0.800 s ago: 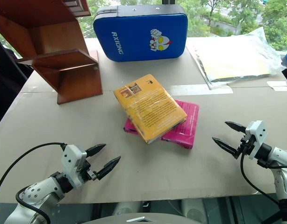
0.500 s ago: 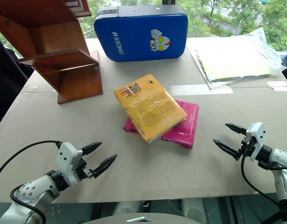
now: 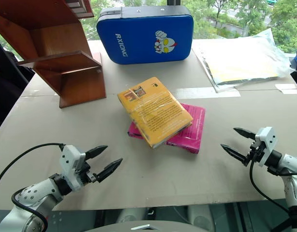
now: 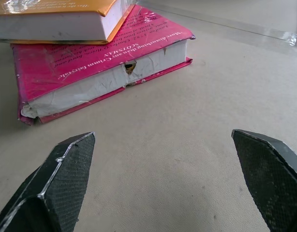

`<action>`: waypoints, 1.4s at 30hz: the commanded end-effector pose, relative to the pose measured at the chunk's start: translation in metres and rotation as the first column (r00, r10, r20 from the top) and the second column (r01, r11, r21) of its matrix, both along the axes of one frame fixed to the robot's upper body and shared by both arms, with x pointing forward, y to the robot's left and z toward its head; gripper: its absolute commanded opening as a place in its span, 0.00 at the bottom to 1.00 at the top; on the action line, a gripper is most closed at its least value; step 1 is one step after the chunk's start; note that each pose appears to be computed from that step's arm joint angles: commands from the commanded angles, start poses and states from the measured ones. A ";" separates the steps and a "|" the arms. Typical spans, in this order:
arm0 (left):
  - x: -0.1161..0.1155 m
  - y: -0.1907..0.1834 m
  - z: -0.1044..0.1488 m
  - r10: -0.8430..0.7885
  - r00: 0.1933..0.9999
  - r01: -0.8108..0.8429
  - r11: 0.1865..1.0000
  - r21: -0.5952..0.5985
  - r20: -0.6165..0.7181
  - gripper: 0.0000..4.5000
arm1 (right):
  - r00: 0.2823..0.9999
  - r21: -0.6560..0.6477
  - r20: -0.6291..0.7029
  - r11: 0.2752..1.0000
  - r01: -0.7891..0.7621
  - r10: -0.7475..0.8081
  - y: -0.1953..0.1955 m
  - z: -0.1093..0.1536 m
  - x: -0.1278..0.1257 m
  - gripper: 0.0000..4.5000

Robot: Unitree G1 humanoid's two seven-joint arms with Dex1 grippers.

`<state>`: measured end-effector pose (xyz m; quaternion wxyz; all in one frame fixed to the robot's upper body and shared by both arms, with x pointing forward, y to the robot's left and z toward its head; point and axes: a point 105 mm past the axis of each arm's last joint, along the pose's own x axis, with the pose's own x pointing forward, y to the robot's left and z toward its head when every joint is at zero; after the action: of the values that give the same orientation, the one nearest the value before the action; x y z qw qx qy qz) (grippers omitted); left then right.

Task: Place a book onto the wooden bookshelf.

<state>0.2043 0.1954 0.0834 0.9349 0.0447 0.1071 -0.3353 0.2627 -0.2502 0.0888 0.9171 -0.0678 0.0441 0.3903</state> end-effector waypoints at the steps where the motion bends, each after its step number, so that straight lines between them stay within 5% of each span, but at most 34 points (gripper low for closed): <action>1: 0.001 0.002 0.013 -0.011 0.999 0.011 1.000 0.001 0.045 0.99 | 0.999 -0.006 0.047 1.000 -0.013 0.013 0.000 0.011 0.003 1.00; 6: 0.001 0.010 0.028 -0.055 0.995 0.053 0.998 0.031 0.089 0.99 | 0.999 0.001 0.046 1.000 0.020 -0.020 0.011 0.027 0.027 1.00; 12: 0.008 0.032 0.065 -0.177 0.978 0.169 0.983 0.074 0.114 0.99 | 0.994 -0.081 0.064 0.993 0.088 -0.083 0.058 0.066 0.114 1.00; 18: 0.001 0.048 0.093 -0.269 0.960 0.265 0.962 0.060 0.082 1.00 | 0.995 -0.081 0.088 0.995 0.049 -0.042 0.115 0.087 0.166 0.49; 21: -0.002 0.055 0.101 -0.266 0.960 0.262 0.963 0.057 0.087 1.00 | 0.996 -0.094 0.091 0.995 -0.012 0.020 0.148 0.089 0.177 0.12; 23: -0.003 0.058 0.105 -0.256 0.962 0.252 0.966 0.052 0.094 1.00 | 0.994 -0.092 0.090 0.994 -0.059 0.067 0.167 0.090 0.178 0.01; 32: -0.016 0.061 0.108 -0.218 0.972 0.215 0.976 0.042 0.092 1.00 | 0.943 -0.128 0.056 0.939 -0.320 0.329 0.226 0.077 0.155 0.01; 42: -0.019 0.059 0.099 -0.214 0.975 0.214 0.977 0.018 0.066 1.00 | 0.897 -0.129 0.031 0.891 -0.434 0.441 0.235 0.074 0.133 0.01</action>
<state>0.1874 0.2576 0.1773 0.8991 0.0661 0.0823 -0.4248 0.3998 -0.0196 0.1497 0.8088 -0.1352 0.0450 0.5706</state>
